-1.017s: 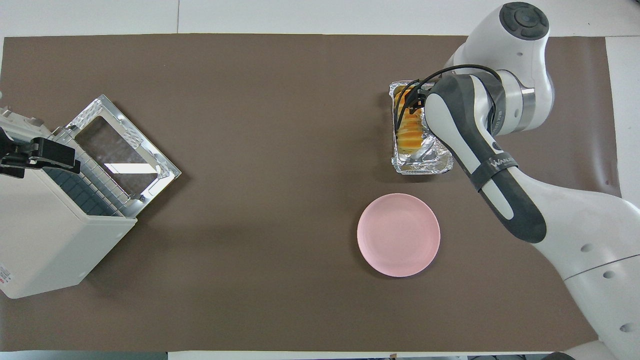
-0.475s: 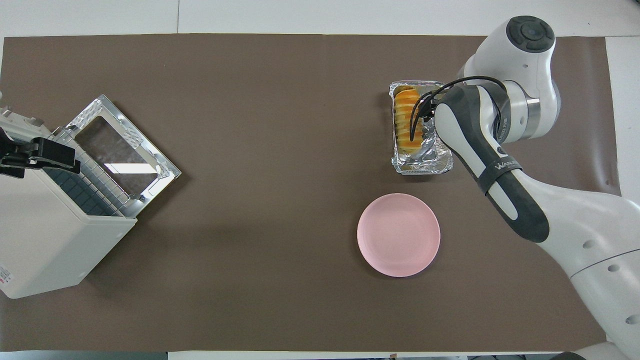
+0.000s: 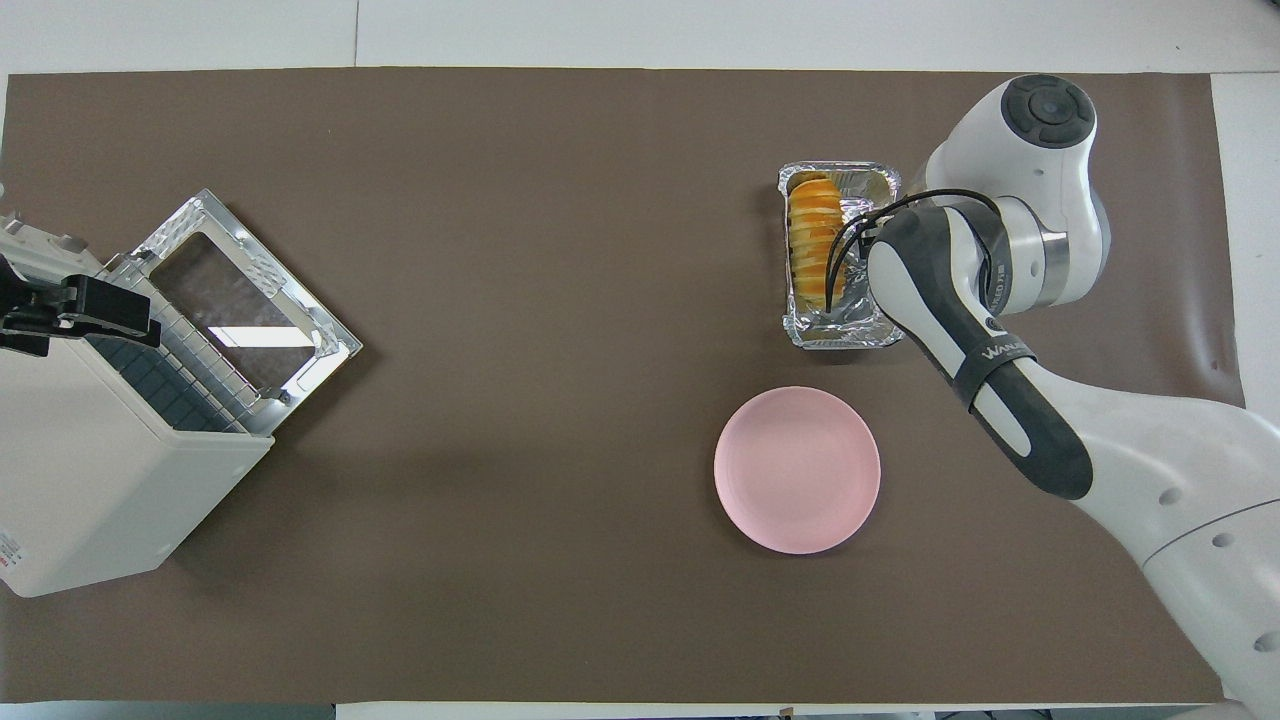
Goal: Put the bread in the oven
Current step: 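Lower the bread into the foil tray and open the right gripper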
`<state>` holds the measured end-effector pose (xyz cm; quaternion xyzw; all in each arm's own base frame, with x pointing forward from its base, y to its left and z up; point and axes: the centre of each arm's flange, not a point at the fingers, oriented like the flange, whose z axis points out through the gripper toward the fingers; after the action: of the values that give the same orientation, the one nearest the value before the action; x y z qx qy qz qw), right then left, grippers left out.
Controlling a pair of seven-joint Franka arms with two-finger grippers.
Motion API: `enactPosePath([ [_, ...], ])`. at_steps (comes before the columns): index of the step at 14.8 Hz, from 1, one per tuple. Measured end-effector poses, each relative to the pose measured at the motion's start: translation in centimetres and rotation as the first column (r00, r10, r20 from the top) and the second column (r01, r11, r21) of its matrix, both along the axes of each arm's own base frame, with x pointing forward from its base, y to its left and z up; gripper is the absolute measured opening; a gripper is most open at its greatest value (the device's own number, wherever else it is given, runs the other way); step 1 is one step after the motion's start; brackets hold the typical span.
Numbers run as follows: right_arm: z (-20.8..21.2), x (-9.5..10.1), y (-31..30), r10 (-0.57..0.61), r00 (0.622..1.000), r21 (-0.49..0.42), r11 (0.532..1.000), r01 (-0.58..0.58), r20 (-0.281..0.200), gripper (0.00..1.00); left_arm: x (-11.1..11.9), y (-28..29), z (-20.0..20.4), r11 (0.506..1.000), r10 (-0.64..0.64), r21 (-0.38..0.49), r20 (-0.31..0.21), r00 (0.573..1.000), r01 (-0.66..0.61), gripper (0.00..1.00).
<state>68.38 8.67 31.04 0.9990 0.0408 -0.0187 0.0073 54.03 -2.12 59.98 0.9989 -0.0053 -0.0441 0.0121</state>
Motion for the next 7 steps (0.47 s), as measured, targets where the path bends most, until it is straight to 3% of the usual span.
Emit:
enactPosePath([
  [4, 0.56, -0.05, 0.71, -0.012, 1.0, 0.004, 1.0, 0.012, 0.01, 0.03, 0.0, 0.0, 0.0, 1.0, 0.0, 0.0, 0.0, 1.0, 0.0, 1.0],
  [7, 1.12, -0.02, 0.8, -0.012, 1.0, 0.006, 1.0, 0.012, 0.012, 0.02, 0.0, 0.0, 0.0, 1.0, 0.0, 0.0, 0.0, 1.0, 0.0, 1.0],
])
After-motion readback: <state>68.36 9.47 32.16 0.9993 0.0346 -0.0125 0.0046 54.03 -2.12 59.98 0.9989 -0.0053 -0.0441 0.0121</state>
